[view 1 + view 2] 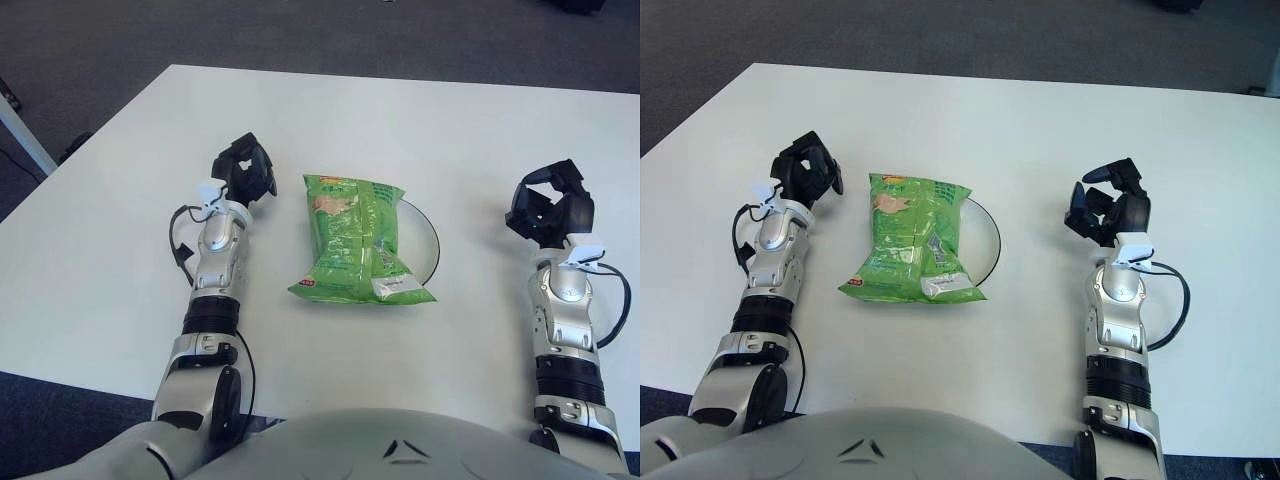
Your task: Put the snack into the plate.
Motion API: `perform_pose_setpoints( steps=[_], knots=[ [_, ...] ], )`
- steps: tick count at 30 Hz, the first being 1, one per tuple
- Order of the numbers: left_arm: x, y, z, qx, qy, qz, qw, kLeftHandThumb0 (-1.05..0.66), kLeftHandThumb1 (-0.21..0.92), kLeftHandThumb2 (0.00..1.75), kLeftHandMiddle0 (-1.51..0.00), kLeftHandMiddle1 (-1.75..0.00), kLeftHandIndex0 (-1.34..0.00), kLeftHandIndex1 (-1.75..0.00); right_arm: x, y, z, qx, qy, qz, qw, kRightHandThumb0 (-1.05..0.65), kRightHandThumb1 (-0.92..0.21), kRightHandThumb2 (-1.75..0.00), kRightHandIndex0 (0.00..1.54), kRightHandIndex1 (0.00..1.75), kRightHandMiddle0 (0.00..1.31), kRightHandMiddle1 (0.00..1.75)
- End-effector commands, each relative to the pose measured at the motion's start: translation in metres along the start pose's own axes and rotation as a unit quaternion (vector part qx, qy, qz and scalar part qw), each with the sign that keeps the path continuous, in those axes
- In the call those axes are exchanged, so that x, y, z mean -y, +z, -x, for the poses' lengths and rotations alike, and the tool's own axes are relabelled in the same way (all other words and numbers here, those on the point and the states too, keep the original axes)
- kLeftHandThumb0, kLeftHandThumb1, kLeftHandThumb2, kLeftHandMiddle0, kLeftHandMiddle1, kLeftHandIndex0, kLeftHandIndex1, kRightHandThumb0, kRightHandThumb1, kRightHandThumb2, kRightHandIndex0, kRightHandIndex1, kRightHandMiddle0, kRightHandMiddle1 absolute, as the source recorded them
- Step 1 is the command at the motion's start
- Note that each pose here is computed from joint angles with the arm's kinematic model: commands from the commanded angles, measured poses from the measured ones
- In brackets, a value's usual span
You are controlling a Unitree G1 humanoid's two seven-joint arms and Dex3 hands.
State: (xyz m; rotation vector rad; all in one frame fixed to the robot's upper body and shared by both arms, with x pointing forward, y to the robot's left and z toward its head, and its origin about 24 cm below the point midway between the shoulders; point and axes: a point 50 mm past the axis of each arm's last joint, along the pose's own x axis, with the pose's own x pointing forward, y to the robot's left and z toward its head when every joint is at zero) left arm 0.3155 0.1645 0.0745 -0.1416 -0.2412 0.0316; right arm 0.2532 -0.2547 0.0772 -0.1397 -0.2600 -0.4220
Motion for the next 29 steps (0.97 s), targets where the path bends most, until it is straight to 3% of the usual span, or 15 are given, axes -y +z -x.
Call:
perform_pose_setpoints(
  steps=[1,15,29],
  knots=[
    [-0.0013,-0.0364,0.0269,-0.081,0.017,0.003,0.997,-0.43,0.77,0.85,-1.31,-1.75,-0.93,-1.75,-0.011,-0.0402,0.0395,-0.106,0.001,-0.009,0.994,-0.39,-0.64,-0.9,1.07,1.75,0.37,1.75],
    [0.0017,-0.0369,0.0265,-0.097,0.009,-0.006,0.995,-0.42,0.76,0.87,-1.31,-1.75,-0.96,-1.75,-0.0134,-0.0397,0.0393,-0.104,0.026,0.007,0.994,-0.39,-0.64,-0.91,1.08,1.75,0.37,1.75],
    [0.0049,-0.037,0.025,-0.096,0.0,-0.012,0.995,-0.43,0.76,0.87,-1.32,-1.75,-0.99,-1.75,-0.0144,-0.0428,0.035,-0.148,0.09,-0.05,0.984,-0.43,-0.48,-1.11,1.15,1.75,0.49,1.75]
  ],
)
